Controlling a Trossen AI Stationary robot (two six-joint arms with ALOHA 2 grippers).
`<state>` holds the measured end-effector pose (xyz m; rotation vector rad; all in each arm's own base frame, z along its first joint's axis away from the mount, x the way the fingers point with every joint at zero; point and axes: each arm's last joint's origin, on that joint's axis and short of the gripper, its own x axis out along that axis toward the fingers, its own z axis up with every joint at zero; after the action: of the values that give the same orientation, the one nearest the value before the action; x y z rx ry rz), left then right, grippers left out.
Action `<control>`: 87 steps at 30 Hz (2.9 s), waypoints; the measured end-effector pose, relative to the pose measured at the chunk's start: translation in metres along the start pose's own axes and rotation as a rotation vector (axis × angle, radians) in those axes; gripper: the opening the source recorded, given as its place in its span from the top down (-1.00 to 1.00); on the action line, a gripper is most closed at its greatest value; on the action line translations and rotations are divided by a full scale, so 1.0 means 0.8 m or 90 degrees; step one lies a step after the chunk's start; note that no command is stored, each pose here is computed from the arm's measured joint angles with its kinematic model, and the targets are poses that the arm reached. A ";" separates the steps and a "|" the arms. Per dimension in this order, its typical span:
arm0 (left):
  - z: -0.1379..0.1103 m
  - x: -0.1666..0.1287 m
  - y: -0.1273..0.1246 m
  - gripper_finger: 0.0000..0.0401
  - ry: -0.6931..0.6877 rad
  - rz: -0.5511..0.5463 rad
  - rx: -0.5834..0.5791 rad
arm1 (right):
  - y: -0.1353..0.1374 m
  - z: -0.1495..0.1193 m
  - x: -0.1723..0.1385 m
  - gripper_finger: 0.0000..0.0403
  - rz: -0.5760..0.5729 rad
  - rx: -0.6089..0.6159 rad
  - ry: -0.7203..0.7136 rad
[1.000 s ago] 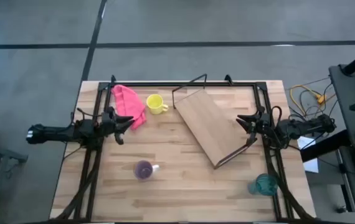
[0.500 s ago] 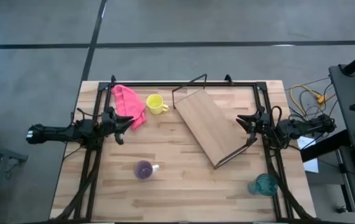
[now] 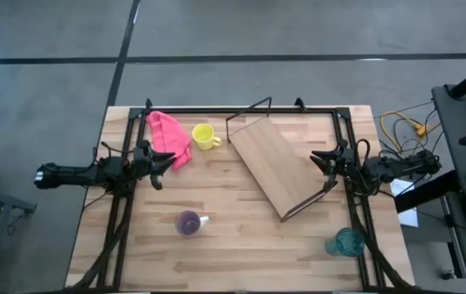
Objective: Stack small to large cups/mugs on shelf
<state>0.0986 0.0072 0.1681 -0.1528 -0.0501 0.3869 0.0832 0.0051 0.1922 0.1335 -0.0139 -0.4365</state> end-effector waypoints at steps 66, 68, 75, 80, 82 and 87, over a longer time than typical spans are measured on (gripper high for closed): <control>0.174 -0.002 -0.028 0.64 0.037 -0.042 0.080 | 0.076 0.157 0.052 0.55 0.129 0.215 -0.100; 0.203 0.001 -0.034 0.64 0.047 -0.041 0.085 | 0.083 0.178 0.056 0.55 0.127 0.200 -0.080; 0.297 0.005 -0.050 0.64 0.010 -0.044 0.069 | 0.105 0.244 0.069 0.55 0.128 0.232 -0.064; 0.342 -0.004 -0.052 0.64 -0.045 -0.048 0.077 | 0.115 0.280 0.074 0.55 0.124 0.218 -0.051; 0.353 -0.008 -0.052 0.64 -0.062 -0.048 0.085 | 0.118 0.290 0.076 0.55 0.119 0.215 -0.030; 0.364 -0.016 -0.050 0.64 -0.081 -0.049 0.079 | 0.124 0.310 0.078 0.55 0.123 0.204 0.048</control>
<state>0.0790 0.0064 0.4616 -0.0034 -0.1566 0.3218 0.1706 0.0366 0.4503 0.4593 -0.0226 -0.2325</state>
